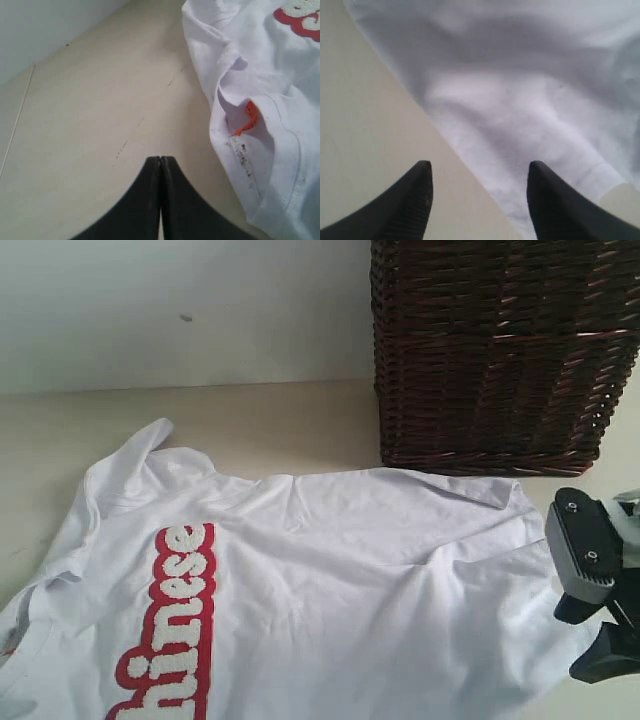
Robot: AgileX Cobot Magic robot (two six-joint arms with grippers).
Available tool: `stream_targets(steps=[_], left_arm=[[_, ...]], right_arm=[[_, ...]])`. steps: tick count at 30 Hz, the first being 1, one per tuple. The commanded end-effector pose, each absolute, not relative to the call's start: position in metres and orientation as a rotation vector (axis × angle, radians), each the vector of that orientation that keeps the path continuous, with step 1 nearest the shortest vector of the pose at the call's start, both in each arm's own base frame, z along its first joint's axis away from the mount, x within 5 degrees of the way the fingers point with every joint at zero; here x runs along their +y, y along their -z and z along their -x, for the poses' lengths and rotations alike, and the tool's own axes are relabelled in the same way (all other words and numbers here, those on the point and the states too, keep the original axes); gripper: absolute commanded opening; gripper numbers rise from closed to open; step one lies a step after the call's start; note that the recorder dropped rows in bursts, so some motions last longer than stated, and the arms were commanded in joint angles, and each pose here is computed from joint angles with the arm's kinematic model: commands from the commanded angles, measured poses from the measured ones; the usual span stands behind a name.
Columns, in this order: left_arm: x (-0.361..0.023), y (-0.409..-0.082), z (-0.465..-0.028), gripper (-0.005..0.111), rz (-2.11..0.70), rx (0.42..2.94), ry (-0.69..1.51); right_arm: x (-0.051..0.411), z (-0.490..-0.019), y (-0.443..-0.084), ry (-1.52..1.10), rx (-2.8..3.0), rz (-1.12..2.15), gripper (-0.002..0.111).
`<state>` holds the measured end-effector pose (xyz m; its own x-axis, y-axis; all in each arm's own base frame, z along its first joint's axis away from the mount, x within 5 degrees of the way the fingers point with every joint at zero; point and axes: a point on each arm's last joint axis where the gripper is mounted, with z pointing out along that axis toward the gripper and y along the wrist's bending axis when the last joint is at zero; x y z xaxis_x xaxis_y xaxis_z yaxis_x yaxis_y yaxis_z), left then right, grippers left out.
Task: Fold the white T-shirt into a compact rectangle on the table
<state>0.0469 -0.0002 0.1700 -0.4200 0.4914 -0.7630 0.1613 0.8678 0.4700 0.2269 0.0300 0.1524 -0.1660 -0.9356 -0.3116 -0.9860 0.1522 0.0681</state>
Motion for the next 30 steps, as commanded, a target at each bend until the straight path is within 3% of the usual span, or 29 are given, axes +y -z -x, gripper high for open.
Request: stream_targets(steps=[1,2,6,8,14,17,19,21,23,30], left_arm=[[0.0,-0.17,-0.047,0.0,-0.468,1.989,-0.399],[0.0,-0.17,-0.047,0.0,-0.468,1.989,-0.399],[0.0,-0.17,-0.047,0.0,-0.468,1.989,-0.399],[0.0,-0.17,-0.047,0.0,-0.468,1.989,-0.399],[0.0,-0.17,-0.047,0.0,-0.468,1.989,-0.399],[0.0,-0.17,-0.047,0.0,-0.468,1.989,-0.399],[0.0,-0.17,-0.047,0.0,-0.468,1.989,-0.399],[0.0,-0.17,-0.047,0.0,-0.468,1.989,-0.399],[0.0,-0.17,-0.047,0.0,-0.468,1.989,-0.399],[0.0,-0.17,-0.047,0.0,-0.468,1.989,-0.399]], right_arm=[[0.029,-0.234,-0.138,-0.384,2.172,1.965,0.052],[0.029,-0.234,-0.136,-0.395,2.173,1.972,0.05],[0.028,-0.237,-0.129,-0.376,2.143,2.008,0.013],[0.027,-0.241,-0.128,-0.319,2.151,1.97,0.0],[0.033,-0.229,-0.141,-0.484,2.189,1.93,0.0],[0.034,-0.224,-0.145,-0.553,2.18,1.961,0.008],[0.033,-0.222,-0.144,-0.555,2.157,1.995,0.025],[0.033,-0.225,-0.142,-0.526,2.084,2.05,0.048],[0.034,-0.228,-0.14,-0.468,2.054,2.029,0.062],[0.032,-0.219,-0.12,-0.462,2.006,2.096,0.057]])
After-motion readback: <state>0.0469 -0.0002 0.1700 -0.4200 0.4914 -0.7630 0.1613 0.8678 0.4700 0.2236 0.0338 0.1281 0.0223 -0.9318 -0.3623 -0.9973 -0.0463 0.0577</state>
